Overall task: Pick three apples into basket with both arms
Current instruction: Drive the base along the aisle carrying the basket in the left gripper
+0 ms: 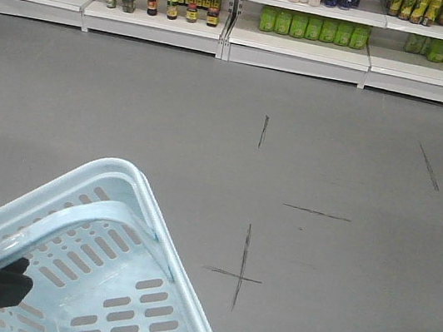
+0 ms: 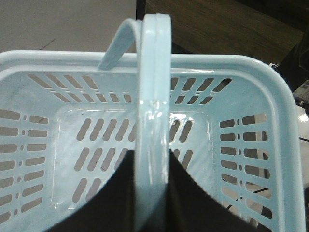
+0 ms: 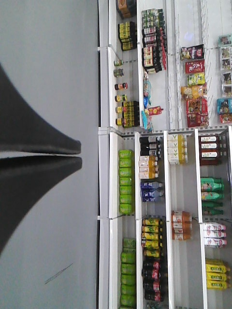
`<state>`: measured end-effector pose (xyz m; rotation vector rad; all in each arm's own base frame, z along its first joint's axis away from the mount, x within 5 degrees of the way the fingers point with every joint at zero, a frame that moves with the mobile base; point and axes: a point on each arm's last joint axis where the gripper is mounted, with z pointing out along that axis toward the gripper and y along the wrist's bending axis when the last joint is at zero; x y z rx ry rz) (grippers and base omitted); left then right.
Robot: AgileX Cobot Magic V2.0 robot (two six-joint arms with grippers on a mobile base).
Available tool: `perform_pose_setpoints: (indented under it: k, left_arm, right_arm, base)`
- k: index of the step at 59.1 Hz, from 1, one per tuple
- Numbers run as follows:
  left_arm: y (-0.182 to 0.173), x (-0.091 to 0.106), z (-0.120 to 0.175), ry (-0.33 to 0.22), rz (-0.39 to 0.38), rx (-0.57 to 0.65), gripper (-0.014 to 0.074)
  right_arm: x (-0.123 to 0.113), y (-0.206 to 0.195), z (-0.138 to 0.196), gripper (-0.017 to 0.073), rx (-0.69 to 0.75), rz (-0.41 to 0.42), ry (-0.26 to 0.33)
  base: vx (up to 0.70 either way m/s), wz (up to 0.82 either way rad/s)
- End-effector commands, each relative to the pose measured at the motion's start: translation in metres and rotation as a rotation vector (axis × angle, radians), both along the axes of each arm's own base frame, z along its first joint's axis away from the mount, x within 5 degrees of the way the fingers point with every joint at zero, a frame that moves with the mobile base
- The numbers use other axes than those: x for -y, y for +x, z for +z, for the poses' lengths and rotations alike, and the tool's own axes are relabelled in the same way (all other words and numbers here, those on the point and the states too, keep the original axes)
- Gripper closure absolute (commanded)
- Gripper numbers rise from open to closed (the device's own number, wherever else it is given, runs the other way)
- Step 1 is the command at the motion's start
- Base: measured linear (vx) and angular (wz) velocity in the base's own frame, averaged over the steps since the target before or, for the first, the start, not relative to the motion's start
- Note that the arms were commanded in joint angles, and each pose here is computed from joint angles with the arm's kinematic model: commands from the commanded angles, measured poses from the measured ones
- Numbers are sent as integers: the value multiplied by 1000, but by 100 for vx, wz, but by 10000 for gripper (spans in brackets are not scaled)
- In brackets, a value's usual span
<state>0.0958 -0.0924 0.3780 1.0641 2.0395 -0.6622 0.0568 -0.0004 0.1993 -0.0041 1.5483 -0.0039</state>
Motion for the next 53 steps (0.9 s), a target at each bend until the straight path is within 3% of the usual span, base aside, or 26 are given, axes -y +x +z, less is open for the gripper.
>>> perform_pose_setpoints:
  k: [1,53]
  left_arm:
    - [0,3,17,-101,23,56,600]
    - [0,3,17,-101,23,56,600]
  right_arm:
    - [-2,-1,4,564,74,14,-18]
    - [-2,-1,4,564,75,14,-18]
  base:
    - [25,-14]
    - [26,-13]
